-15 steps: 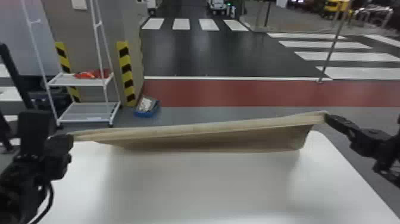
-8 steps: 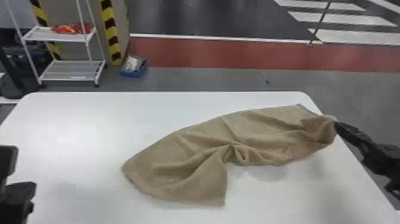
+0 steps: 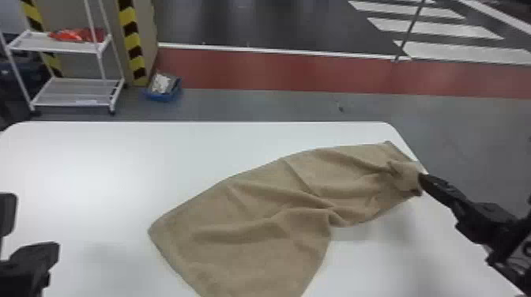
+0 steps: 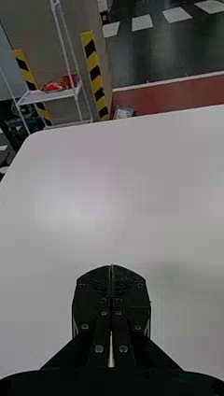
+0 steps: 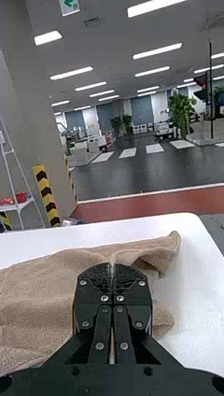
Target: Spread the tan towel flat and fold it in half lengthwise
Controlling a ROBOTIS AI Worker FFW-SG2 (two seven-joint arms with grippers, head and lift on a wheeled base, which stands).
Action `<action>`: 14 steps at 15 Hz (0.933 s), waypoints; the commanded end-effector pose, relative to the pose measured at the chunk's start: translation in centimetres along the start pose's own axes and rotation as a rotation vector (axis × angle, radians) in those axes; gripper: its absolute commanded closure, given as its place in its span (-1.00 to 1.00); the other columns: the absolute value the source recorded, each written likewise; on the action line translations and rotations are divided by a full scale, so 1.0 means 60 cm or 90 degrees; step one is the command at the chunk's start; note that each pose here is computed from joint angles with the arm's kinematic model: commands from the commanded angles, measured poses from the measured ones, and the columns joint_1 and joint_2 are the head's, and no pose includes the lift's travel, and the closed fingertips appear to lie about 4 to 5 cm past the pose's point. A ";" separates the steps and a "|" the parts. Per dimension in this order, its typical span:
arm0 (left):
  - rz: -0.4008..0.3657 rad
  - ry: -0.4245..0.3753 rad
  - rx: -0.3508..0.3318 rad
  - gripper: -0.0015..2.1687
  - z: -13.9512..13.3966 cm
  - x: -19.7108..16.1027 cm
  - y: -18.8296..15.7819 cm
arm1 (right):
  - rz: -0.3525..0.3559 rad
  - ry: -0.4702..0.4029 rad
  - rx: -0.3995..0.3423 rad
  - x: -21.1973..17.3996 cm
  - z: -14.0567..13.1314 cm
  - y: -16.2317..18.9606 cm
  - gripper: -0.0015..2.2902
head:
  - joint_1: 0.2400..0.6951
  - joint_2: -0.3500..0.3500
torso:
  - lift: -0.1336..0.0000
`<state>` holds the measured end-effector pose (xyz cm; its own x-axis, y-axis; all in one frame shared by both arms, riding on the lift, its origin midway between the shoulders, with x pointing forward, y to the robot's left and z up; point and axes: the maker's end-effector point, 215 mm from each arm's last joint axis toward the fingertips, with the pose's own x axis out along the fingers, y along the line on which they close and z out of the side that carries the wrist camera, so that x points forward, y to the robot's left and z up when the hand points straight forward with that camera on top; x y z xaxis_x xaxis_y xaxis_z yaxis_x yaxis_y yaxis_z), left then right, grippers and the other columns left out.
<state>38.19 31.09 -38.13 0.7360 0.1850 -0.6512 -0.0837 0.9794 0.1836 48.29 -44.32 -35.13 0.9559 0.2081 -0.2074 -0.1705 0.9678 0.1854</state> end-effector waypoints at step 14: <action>-0.335 -0.273 -0.037 -0.75 0.041 0.008 -0.311 | -0.024 0.020 0.038 -0.011 -0.062 -0.029 0.16 | 1.00 -1.00 | -0.92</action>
<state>42.83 12.71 -39.10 0.8997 -0.3471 -0.2646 0.3240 0.9374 -0.1277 47.24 -45.44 -38.64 0.9539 0.1788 -0.2412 -0.1221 0.9649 0.2324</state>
